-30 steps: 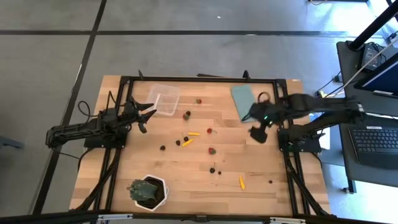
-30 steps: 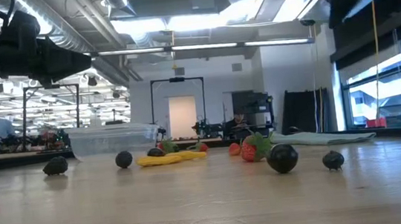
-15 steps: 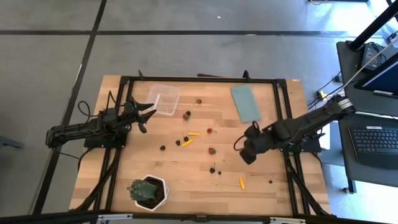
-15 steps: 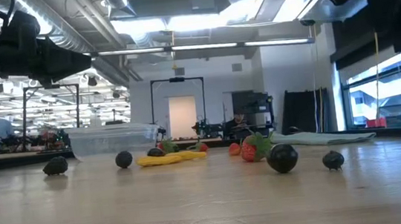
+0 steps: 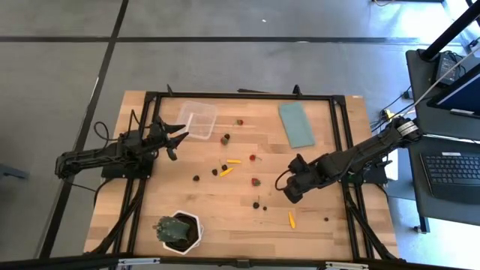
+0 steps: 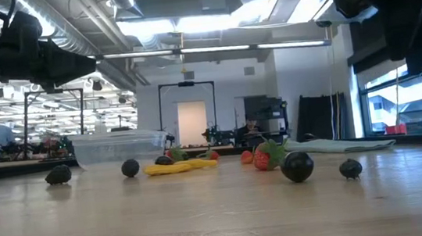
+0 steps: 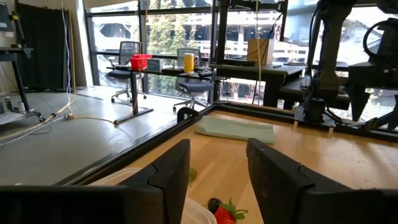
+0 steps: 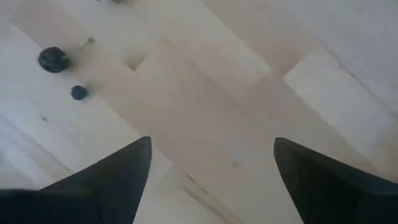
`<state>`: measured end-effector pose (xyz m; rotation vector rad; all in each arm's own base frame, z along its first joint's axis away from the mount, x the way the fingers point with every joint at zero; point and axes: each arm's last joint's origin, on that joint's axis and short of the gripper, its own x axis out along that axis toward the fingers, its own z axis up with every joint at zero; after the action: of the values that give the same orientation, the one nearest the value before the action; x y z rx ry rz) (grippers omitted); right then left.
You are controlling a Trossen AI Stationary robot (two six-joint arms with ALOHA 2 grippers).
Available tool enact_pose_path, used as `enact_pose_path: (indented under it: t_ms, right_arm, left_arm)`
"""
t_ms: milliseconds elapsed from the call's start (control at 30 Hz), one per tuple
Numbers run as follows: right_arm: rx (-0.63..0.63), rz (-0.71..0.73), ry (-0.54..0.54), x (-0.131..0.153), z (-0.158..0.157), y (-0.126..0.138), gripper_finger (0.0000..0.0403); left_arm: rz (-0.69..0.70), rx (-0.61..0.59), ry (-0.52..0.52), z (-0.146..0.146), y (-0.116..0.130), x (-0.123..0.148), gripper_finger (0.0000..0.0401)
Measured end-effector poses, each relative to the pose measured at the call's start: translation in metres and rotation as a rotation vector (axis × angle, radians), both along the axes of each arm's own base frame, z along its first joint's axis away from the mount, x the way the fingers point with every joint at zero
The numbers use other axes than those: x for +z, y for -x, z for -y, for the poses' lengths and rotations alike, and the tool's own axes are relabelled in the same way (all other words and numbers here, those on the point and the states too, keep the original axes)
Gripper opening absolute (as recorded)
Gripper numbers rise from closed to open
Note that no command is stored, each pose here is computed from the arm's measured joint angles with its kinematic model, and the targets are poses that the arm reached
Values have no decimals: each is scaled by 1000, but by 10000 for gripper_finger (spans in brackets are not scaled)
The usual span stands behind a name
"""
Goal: Pick and placing Produce into tupperware
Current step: Put the blackberry into the transparent bin
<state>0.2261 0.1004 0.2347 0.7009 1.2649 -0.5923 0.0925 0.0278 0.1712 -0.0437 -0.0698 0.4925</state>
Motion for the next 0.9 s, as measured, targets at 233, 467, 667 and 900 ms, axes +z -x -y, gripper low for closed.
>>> enact_pose_path:
  t_ms: [233, 467, 667, 900]
  right_arm:
    - [-7, 13, 22, 0, 1, -1, 339]
    - [-5, 21, 19, 0, 0, -1, 339]
    - [-18, 49, 68, 1, 2, -2, 339]
    - [-83, 131, 188, 2, 13, -10, 339]
  left_arm:
    - [0, 0, 0, 0, 0, 0, 148]
    - [6, 0, 2, 0, 0, 0, 155]
    - [27, -3, 43, 0, 0, 0, 162]
    - [5, -21, 1, 1, 0, 0, 206]
